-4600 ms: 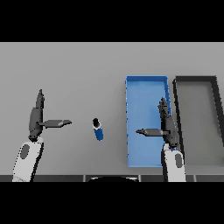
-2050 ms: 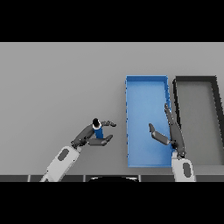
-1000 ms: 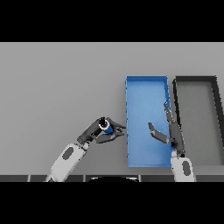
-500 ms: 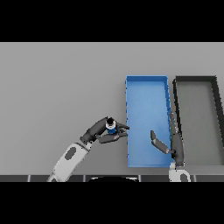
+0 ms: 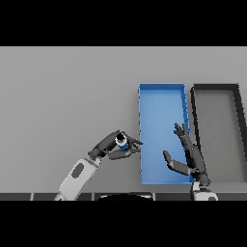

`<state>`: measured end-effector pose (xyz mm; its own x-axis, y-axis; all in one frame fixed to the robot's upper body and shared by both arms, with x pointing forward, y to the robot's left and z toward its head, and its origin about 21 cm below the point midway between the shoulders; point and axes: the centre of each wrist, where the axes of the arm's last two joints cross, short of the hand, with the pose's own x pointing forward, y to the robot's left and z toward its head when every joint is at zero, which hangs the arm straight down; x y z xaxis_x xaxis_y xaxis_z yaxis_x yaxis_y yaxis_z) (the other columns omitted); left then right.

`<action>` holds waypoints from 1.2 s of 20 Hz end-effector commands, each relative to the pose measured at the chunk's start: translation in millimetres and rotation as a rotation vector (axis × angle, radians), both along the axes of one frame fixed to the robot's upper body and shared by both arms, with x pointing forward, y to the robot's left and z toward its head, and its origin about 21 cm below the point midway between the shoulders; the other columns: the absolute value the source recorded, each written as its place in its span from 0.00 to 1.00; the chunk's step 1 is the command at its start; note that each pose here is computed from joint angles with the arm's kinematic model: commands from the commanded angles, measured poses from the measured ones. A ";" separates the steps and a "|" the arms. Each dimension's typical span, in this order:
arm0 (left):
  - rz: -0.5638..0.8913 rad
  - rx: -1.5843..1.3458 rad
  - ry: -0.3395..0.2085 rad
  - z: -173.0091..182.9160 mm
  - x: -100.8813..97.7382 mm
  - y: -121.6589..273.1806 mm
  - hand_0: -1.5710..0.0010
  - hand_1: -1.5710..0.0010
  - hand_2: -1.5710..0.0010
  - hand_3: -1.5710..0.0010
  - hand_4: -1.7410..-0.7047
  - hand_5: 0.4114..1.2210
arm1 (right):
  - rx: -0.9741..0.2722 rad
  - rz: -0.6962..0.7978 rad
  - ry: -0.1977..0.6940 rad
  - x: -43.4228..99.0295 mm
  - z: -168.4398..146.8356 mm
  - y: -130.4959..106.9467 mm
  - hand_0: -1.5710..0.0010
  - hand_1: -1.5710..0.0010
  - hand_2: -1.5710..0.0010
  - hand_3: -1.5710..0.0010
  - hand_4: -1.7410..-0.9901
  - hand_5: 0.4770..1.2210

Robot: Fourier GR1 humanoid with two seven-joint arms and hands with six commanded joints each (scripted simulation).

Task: Pick up the blue pipe and place it into the blue bin.

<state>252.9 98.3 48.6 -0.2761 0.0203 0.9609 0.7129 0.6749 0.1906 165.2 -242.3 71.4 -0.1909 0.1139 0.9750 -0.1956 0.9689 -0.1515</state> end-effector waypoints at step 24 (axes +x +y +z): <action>-0.003 0.044 0.013 3.4 9.1 2.5 0.00 0.00 0.00 0.00 0.26 1.00 | -0.301 0.657 -0.044 88.2 115.8 119.5 0.98 0.96 0.93 0.99 0.73 0.04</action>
